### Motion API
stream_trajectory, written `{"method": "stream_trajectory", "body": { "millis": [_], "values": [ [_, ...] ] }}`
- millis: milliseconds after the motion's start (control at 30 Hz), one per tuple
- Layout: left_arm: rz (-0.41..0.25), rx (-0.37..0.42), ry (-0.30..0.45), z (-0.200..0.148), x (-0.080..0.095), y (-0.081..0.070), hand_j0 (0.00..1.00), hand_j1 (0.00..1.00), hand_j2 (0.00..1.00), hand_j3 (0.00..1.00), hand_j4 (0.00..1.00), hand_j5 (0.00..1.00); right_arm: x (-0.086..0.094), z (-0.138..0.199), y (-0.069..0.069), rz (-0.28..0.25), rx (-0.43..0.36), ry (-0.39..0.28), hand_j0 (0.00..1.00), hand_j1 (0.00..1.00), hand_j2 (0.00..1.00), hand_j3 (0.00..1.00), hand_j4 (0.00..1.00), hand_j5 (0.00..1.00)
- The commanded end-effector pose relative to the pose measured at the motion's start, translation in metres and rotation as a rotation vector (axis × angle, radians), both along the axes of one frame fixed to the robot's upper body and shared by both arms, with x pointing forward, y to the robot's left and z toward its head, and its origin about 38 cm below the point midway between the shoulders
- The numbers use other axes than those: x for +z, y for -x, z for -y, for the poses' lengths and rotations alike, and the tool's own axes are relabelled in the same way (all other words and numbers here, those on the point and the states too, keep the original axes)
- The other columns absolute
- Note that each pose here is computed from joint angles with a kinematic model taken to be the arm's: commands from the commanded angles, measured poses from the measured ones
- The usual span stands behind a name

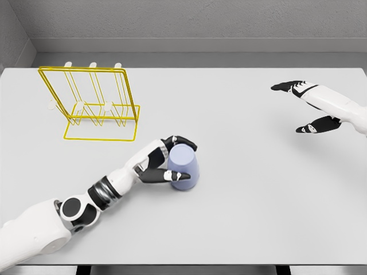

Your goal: Place the cup on the cup holder with both arms

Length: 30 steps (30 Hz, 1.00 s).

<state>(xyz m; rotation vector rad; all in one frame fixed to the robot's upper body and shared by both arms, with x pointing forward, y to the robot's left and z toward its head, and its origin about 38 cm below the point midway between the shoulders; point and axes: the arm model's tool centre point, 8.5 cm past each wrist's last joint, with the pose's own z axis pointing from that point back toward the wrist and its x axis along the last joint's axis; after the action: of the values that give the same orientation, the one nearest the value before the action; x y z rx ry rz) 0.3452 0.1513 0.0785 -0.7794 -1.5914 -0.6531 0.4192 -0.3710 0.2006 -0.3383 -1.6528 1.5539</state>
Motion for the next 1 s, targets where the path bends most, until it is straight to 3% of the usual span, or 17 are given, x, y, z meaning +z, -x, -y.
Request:
{"method": "stream_trajectory", "body": {
  "millis": [0, 500, 767, 967],
  "values": [
    [0.007, 0.002, 0.007, -0.002, 0.005, 0.0, 0.6, 0.6, 0.6, 0.6, 0.6, 0.6, 0.001, 0.001, 0.0, 0.0, -0.002, -0.007, 1.0, 1.0, 1.0, 1.0, 1.0, 1.0],
    [0.052, 0.018, 0.025, -0.013, 0.025, -0.006, 0.56, 0.56, 0.56, 0.56, 0.56, 0.56, 0.0, 0.001, 0.0, -0.002, -0.003, -0.005, 1.0, 1.0, 1.0, 1.0, 1.0, 1.0],
    [0.111, 0.04, 0.044, -0.029, 0.053, -0.012, 0.56, 0.56, 0.56, 0.56, 0.56, 0.56, -0.001, 0.002, 0.001, -0.004, -0.005, -0.007, 1.0, 1.0, 1.0, 1.0, 1.0, 1.0],
    [0.14, 0.066, 0.048, -0.038, 0.064, -0.019, 0.56, 0.56, 0.56, 0.56, 0.56, 0.56, -0.001, 0.001, 0.001, -0.003, -0.004, -0.007, 1.0, 1.0, 1.0, 1.0, 1.0, 1.0]
  ]
}}
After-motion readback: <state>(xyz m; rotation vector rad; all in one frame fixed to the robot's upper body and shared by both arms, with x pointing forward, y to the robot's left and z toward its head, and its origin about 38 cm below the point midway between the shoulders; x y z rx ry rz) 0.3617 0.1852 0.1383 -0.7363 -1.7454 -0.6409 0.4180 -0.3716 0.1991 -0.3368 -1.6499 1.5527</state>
